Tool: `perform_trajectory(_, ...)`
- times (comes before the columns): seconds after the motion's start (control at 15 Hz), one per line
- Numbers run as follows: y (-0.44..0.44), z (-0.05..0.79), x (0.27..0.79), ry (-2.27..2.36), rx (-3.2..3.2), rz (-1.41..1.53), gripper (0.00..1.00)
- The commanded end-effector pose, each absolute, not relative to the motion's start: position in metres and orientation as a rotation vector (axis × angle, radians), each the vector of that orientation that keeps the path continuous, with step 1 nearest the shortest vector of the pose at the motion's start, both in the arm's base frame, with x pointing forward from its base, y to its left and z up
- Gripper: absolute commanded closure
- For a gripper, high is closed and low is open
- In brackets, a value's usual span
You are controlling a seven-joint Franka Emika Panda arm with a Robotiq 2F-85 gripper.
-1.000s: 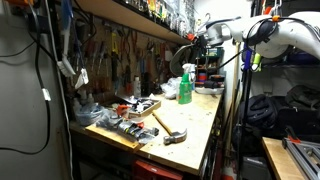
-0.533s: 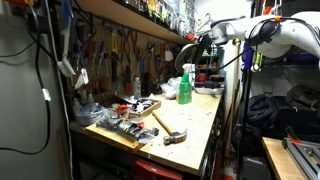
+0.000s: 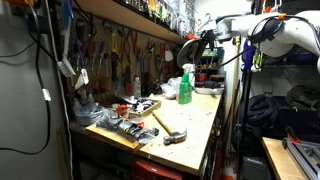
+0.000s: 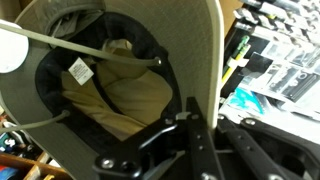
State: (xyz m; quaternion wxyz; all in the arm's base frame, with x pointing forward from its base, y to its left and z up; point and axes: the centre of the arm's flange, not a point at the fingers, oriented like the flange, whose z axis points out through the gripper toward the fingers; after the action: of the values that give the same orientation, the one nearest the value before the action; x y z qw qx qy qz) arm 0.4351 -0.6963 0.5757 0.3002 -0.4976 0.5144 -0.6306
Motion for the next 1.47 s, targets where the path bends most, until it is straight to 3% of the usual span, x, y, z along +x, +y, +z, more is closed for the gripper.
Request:
perform_trajectory(0.0, -0.673, 0.584, 0.399, 1.259, -1.306, -1.601, 0.99)
perform_trajectory(1.4, -0.617, 0.635, 0.305, 0.998, -1.524, -1.169, 0.99)
